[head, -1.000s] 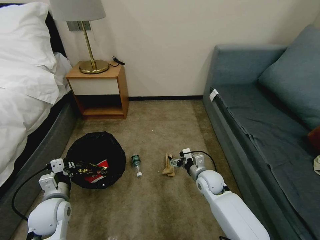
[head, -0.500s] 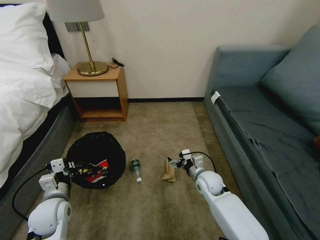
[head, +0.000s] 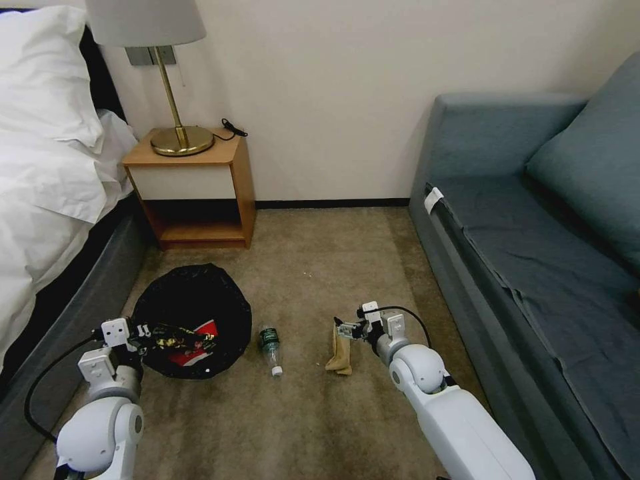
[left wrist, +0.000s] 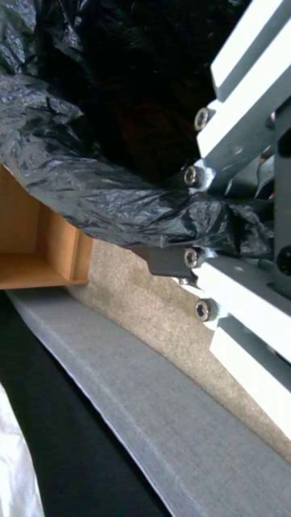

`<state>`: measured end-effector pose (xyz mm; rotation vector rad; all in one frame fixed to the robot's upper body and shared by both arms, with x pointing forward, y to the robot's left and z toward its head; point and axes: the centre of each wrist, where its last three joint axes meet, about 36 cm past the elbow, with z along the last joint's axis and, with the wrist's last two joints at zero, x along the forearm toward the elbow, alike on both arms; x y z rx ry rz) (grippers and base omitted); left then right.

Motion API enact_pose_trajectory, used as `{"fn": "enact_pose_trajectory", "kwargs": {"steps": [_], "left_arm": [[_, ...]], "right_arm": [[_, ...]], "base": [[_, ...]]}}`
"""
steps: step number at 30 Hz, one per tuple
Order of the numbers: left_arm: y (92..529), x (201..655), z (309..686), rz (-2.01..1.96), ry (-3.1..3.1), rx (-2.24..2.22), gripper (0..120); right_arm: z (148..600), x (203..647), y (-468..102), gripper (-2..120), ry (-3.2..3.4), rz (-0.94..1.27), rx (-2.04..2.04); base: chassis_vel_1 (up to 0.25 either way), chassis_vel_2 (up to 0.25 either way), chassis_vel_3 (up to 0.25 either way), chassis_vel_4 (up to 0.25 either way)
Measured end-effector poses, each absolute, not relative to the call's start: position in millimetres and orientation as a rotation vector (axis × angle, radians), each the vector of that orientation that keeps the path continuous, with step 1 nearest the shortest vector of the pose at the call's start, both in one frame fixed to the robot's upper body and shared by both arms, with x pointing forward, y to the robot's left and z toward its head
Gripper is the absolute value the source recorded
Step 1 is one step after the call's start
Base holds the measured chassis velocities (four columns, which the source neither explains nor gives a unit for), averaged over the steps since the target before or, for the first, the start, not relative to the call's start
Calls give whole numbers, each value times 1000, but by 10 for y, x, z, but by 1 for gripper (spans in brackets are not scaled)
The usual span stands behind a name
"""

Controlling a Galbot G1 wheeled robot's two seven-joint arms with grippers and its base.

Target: Pick up the trash bin, then pick up the garbage on the floor and place it into the trash bin.

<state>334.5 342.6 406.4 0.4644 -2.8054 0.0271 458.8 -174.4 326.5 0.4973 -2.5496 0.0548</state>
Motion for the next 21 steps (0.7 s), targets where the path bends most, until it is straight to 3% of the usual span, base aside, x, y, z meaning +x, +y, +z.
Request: {"fn": "enact_pose_trajectory", "kwargs": {"steps": [21], "left_arm": [[3456, 3379, 4014, 24, -2810, 466, 4]], "right_arm": [[3168, 4578, -1698, 100, -2533, 83, 515]], "base": [[-56, 55, 59, -57]]}}
